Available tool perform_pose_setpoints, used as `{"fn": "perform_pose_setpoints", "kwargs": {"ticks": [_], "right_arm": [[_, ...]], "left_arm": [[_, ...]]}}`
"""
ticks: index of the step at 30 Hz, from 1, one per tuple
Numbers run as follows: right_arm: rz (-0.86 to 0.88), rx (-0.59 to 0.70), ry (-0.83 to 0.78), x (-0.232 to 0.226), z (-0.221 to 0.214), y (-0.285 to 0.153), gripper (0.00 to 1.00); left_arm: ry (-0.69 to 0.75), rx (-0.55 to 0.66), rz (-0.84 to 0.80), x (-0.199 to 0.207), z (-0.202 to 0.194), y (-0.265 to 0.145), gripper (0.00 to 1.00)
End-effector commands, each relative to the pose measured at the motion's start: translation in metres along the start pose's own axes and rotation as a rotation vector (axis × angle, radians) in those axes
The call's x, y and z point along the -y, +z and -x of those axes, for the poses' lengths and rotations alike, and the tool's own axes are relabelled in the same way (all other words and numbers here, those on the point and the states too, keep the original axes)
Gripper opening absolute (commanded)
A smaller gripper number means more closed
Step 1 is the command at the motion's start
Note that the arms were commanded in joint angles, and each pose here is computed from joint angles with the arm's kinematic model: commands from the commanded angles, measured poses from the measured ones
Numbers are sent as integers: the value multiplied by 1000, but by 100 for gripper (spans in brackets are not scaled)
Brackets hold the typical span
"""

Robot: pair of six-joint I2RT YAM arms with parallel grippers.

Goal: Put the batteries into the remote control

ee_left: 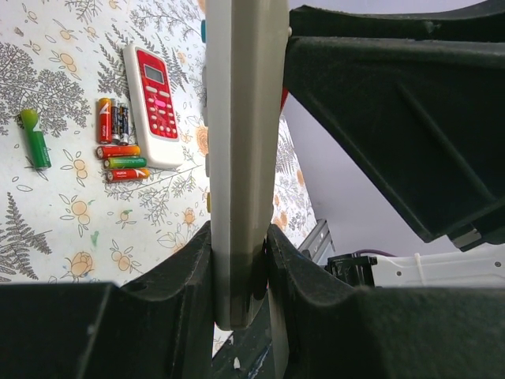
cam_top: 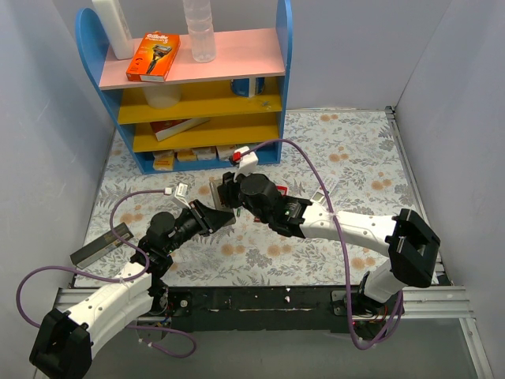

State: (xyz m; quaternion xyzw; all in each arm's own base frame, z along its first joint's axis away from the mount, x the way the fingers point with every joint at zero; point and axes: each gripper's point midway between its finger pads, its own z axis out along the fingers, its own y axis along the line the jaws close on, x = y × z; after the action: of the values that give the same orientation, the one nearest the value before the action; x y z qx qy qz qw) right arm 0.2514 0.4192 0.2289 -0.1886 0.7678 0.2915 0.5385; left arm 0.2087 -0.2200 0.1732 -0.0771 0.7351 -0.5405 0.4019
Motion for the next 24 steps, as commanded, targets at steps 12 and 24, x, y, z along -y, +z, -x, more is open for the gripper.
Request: {"fn": "perform_pose_setpoints", "kwargs": {"ticks": [12, 24], "right_arm": [[130, 181, -146, -17, 84, -44, 67], [416, 35, -629, -21, 64, -108, 67]], "left_arm": [[75, -16, -136, 37, 7, 0, 0], [146, -95, -192, 53, -1, -4, 0]]}}
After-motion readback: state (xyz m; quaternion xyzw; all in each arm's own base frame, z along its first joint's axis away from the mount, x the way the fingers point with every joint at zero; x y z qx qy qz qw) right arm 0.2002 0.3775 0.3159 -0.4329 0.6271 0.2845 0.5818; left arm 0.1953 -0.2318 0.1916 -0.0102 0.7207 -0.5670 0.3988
